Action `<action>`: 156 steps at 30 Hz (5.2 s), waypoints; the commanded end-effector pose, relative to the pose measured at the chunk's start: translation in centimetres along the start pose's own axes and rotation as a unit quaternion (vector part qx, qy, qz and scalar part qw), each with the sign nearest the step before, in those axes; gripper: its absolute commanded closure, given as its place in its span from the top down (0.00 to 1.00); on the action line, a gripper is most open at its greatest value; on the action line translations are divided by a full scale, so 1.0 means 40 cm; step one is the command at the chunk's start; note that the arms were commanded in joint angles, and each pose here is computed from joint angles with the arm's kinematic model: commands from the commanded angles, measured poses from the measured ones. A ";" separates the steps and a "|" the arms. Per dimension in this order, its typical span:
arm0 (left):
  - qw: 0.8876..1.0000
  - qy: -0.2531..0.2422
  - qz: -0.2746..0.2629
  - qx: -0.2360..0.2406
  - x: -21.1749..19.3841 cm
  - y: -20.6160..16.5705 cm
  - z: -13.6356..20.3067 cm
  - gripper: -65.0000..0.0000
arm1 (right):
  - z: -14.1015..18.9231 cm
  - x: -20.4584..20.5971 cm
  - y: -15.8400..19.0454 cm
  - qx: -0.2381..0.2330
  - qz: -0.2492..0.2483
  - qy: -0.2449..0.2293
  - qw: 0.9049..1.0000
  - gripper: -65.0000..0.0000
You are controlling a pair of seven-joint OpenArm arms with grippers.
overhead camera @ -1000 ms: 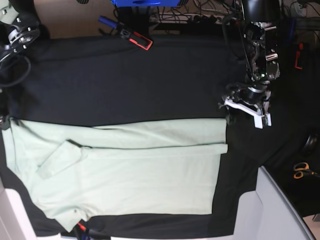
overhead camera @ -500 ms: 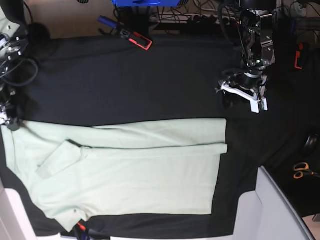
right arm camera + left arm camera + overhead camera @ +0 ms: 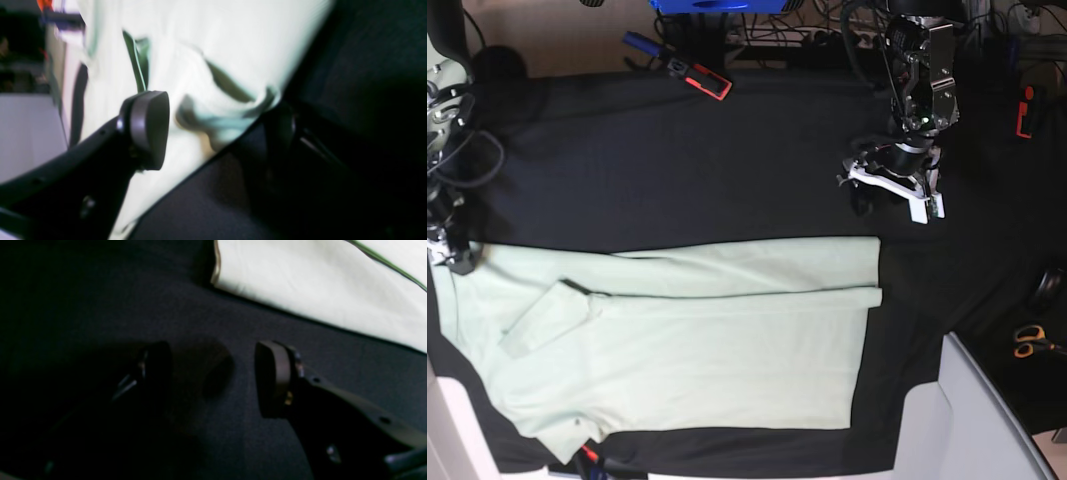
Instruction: Fold the T-shirt properly
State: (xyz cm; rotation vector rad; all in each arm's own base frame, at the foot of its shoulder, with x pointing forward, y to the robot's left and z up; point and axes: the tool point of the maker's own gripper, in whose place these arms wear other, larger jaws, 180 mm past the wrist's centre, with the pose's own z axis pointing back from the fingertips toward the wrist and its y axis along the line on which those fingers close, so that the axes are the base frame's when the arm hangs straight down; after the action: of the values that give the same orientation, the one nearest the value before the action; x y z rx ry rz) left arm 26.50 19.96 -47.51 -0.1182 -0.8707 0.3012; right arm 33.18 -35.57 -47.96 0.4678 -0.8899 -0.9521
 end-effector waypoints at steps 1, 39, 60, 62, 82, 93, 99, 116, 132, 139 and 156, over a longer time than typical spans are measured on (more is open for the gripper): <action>0.999 -0.033 0.001 -0.006 0.058 -0.010 -0.007 0.60 | -0.003 0.067 0.037 0.019 0.008 -0.030 0.999 0.50; 0.995 0.031 0.088 -0.036 0.033 -0.163 -0.193 0.24 | -0.002 0.059 0.033 0.016 0.012 -0.022 1.000 0.00; 0.996 0.027 0.079 -0.029 0.006 -0.134 -0.152 0.00 | 0.023 0.048 -0.016 -0.001 0.015 -0.018 1.000 0.00; 0.997 0.014 0.069 -0.026 0.025 -0.116 -0.134 0.00 | 0.023 0.047 -0.017 -0.001 0.016 -0.017 1.000 0.00; 0.999 0.039 -0.009 0.003 0.006 0.020 0.000 0.00 | 0.135 0.050 -0.111 -0.050 0.094 0.021 0.994 0.00; 0.998 0.049 -0.038 0.013 -0.036 0.061 0.087 0.00 | 0.216 -0.030 -0.125 -0.073 0.151 0.046 0.985 0.00; 0.996 0.062 -0.055 0.021 -0.066 0.091 0.131 0.00 | 0.258 -0.054 -0.135 -0.087 0.173 0.060 0.979 0.00; 0.991 0.095 -0.074 0.051 -0.129 0.175 0.220 0.00 | 0.386 -0.115 -0.250 -0.108 0.127 0.065 0.984 0.00; 0.990 0.096 -0.054 0.086 -0.144 0.230 0.271 0.00 | 0.384 -0.116 -0.248 -0.107 0.127 0.066 0.984 0.00; 0.992 0.093 -0.035 0.082 -0.155 0.203 0.261 0.00 | 0.379 -0.137 -0.244 -0.103 0.118 0.068 0.985 0.01; 0.965 0.040 0.025 0.258 -0.088 0.496 0.432 0.58 | 0.467 -0.097 -0.224 -0.133 0.135 0.061 0.980 0.52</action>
State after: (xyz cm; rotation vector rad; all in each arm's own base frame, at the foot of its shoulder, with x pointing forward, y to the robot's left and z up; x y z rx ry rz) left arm 6.36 37.14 -44.25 0.3237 -0.6530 0.5702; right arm 11.67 -35.20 -46.50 0.1876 -0.6339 -0.7822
